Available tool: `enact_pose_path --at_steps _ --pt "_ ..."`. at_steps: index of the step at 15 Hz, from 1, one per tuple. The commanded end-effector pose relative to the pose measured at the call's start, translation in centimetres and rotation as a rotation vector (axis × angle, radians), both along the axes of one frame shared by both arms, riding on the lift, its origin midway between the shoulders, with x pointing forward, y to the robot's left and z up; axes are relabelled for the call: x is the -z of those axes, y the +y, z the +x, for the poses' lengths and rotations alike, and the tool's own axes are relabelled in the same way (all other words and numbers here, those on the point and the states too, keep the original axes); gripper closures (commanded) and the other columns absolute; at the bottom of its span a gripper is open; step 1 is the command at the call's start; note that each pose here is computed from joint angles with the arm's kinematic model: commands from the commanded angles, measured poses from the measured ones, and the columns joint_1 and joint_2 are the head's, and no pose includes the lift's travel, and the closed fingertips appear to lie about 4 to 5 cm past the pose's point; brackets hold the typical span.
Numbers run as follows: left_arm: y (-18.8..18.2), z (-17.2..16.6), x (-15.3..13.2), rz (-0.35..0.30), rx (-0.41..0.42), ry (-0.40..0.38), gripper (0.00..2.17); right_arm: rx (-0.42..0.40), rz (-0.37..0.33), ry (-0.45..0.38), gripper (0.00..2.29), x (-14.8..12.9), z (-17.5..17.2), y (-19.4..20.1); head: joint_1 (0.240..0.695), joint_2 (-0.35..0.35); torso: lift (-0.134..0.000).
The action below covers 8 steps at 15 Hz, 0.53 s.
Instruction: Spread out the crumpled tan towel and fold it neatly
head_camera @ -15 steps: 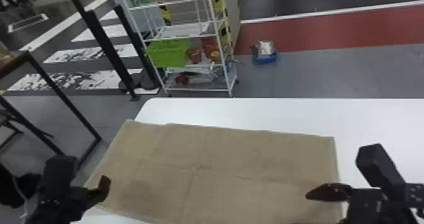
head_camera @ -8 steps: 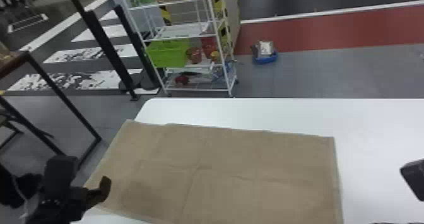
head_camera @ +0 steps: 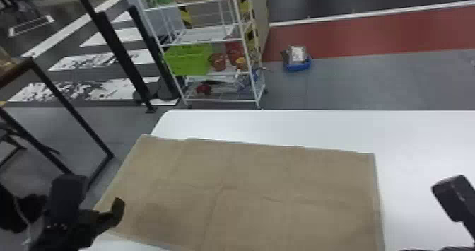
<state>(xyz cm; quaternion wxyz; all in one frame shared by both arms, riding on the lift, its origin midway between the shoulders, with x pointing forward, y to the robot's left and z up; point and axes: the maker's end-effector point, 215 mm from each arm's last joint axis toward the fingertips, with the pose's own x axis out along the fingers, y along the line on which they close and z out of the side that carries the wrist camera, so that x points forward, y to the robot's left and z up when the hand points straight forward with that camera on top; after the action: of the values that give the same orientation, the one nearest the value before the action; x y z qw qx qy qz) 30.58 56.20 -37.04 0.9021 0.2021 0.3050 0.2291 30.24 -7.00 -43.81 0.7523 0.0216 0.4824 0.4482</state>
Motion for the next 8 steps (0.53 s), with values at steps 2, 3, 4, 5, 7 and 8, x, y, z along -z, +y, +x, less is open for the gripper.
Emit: enact_pose_path --at_steps 2,3,4,5,7,8 --pt "0.37 -0.22 -0.15 0.004 -0.005 0.001 0.02 0.012 -0.023 0.034 0.40 0.21 -0.25 -0.68 0.695 0.350 -0.122" --pt "0.44 -0.27 -0.18 0.005 -0.007 0.001 0.02 0.017 -0.038 0.047 0.40 0.40 -0.38 -1.16 0.695 0.350 -0.122" --pt "0.44 -0.25 -0.05 0.003 -0.007 0.002 0.02 0.013 -0.043 0.051 0.40 0.34 -0.39 -1.17 0.695 0.350 -0.122" --pt "0.53 -0.30 -0.07 0.005 -0.006 0.003 0.02 0.007 -0.051 0.050 0.40 0.29 -0.34 -0.97 0.695 0.350 -0.122" --pt "0.49 -0.18 -0.20 0.008 -0.002 -0.001 0.02 -0.005 -0.083 0.034 0.40 0.48 0.03 -0.78 0.695 0.350 -0.122" --pt "0.59 -0.15 -0.39 0.013 -0.001 -0.005 0.02 -0.012 -0.091 0.027 0.40 0.43 0.38 -0.55 0.695 0.350 -0.122"
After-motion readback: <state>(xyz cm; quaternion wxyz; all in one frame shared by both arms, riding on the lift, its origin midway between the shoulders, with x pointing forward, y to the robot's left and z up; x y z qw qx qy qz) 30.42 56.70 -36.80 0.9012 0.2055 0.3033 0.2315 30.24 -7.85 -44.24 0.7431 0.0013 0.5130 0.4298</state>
